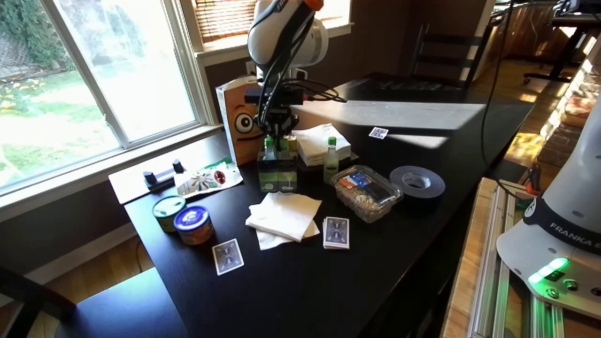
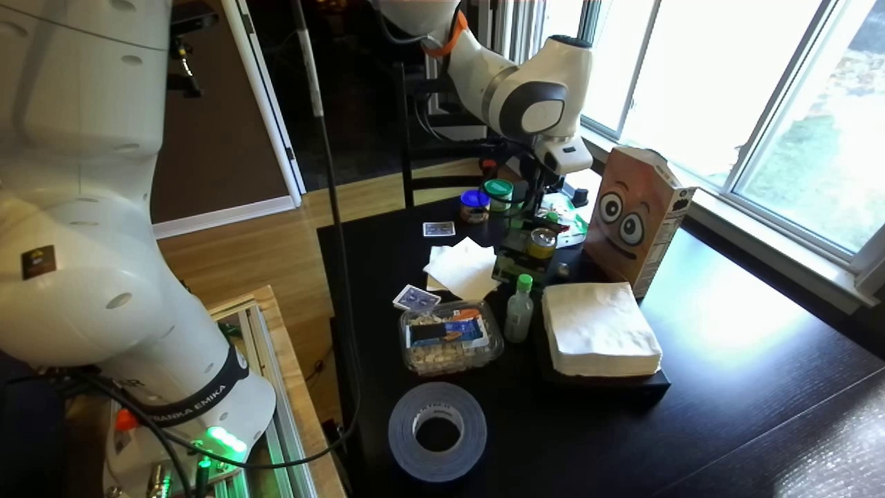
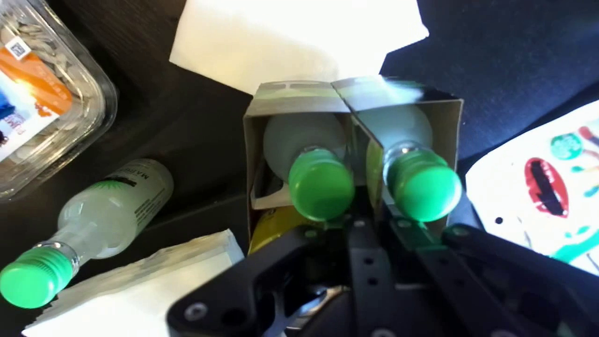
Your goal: Move the box of bottles to the right then remove the can from the box.
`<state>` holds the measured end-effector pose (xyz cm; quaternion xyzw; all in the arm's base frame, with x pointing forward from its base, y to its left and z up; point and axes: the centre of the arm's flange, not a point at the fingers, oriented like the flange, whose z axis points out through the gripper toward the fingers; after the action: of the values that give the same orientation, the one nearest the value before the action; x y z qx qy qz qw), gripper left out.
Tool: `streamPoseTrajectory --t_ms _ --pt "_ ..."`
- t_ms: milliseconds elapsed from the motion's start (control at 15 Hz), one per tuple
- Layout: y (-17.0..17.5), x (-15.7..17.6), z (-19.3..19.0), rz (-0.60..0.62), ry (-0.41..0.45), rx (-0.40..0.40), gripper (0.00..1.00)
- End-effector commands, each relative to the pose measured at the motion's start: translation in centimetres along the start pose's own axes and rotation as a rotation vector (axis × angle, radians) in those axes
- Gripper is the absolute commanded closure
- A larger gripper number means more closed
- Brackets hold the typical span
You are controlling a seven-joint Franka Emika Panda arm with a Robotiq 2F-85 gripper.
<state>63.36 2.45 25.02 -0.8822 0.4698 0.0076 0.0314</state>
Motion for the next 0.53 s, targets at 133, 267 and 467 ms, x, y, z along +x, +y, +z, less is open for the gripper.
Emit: streamPoseTrajectory --t_ms 133,267,467 --pt "-2.2 1.7 -0.9 0.125 0.051 -0.001 0.99" --pt "-3.1 1.8 -1.0 0.133 0.047 0.009 0.99" --pt "-4.1 1.5 -1.9 0.212 0.135 -0.126 0.99"
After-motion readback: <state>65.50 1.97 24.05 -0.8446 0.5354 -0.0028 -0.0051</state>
